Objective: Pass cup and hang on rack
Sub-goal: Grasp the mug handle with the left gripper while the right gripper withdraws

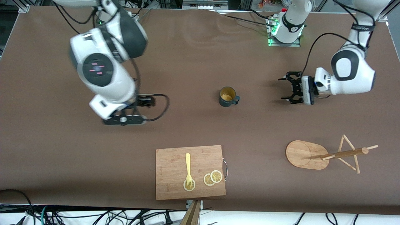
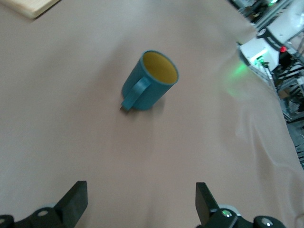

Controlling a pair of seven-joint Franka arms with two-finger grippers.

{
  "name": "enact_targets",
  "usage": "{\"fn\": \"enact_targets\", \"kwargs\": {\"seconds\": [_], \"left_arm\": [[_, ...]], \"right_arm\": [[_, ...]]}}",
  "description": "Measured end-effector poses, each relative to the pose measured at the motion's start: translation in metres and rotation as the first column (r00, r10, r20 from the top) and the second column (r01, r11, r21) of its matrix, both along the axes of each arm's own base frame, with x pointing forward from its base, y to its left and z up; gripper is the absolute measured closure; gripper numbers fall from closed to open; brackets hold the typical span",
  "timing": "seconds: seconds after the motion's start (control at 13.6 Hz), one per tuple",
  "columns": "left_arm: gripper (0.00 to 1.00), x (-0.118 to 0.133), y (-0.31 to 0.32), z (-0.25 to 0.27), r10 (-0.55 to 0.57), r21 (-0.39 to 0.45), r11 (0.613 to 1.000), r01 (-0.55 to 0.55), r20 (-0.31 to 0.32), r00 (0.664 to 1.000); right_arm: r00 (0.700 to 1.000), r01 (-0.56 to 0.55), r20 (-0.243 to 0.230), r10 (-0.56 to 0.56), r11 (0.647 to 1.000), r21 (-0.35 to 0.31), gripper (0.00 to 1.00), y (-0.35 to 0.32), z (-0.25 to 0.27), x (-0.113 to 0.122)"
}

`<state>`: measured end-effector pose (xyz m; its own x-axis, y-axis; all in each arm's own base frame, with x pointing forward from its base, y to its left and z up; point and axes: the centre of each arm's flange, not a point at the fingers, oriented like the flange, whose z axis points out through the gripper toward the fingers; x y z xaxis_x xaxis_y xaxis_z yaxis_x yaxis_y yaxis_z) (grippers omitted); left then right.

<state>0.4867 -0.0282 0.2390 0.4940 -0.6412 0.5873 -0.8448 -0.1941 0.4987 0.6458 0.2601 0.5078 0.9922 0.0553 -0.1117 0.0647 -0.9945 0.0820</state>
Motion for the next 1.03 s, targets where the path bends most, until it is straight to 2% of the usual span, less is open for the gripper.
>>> {"fn": "enact_targets", "kwargs": {"seconds": [0.3, 0.52, 0.81, 1.03], "left_arm": [[0.00, -0.006, -0.052, -0.061, -0.026, -0.168, 0.985, 0.040, 0.081, 0.996], [0.00, -0.001, -0.095, -0.087, -0.073, -0.255, 0.960, 0.119, 0.184, 0.980], [0.00, 0.012, -0.124, -0.114, -0.096, -0.314, 0.931, 0.187, 0.282, 0.955], [0.00, 0.017, -0.138, -0.132, -0.087, -0.345, 0.918, 0.198, 0.312, 0.946]], "right_arm": [[0.999, -0.024, -0.046, 0.024, 1.000, -0.006, 0.00, -0.136, 0.042, 0.012], [0.997, 0.001, -0.074, -0.002, 1.000, -0.006, 0.00, -0.213, 0.061, 0.008], [0.999, -0.006, -0.041, 0.006, 1.000, 0.004, 0.00, -0.277, 0.099, -0.009], [1.000, 0.010, -0.026, -0.010, 1.000, -0.015, 0.00, -0.307, 0.119, -0.035]]}}
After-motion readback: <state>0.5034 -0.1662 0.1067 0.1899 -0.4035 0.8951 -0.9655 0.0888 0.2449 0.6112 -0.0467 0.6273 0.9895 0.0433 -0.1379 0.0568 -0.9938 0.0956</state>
